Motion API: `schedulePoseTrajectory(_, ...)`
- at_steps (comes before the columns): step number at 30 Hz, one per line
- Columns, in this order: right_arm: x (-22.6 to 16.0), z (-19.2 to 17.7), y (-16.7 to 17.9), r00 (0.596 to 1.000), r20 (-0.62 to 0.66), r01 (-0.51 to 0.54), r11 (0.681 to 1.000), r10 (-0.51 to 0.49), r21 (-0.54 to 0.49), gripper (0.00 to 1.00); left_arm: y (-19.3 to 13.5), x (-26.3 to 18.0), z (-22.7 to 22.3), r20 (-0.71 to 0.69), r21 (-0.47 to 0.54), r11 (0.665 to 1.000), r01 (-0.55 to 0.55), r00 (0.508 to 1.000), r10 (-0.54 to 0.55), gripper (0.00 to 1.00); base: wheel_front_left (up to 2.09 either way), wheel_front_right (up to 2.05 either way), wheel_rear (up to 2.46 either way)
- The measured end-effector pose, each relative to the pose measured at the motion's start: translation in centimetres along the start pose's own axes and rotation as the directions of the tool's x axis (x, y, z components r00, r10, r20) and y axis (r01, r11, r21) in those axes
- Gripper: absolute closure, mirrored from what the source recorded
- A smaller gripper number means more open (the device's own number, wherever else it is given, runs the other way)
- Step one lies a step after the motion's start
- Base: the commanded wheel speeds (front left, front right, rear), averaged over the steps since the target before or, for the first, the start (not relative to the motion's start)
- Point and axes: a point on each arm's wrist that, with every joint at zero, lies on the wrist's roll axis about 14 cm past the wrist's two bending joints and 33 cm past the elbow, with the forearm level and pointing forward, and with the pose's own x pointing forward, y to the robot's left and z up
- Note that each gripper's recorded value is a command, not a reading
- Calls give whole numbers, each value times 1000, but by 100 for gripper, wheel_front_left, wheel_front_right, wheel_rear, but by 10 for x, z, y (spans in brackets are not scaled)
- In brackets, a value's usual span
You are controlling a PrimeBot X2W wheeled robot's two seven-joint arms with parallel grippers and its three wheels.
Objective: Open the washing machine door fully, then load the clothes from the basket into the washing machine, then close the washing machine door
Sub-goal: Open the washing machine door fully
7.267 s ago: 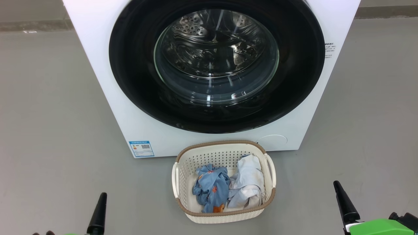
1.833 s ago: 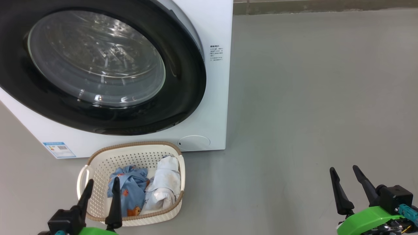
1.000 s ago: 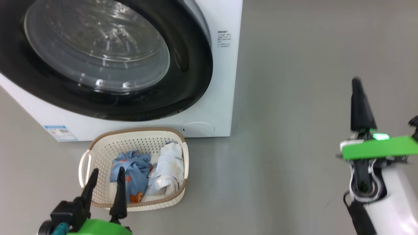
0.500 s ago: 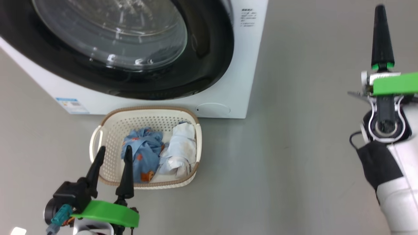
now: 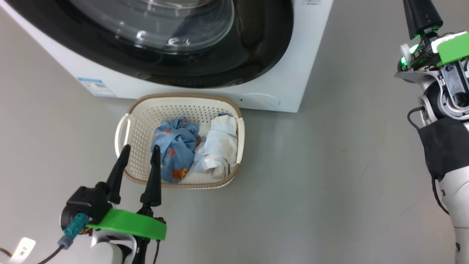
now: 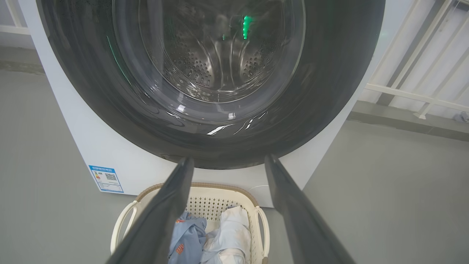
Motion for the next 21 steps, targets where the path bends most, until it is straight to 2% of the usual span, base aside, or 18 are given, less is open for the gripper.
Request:
schedulePoseTrajectory(8, 15, -39, -26, 974, -228, 40, 996, -20, 83, 100, 7, 5, -7, -19, 3, 1000, -22, 1000, 22, 0, 0, 0, 0)
schedulePoseTrajectory(21, 45, -67, -50, 917, -398, 70, 990, -16, 121, 100, 8, 16, -17, -41, -4, 1000, -23, 999, 22, 0, 0, 0, 0)
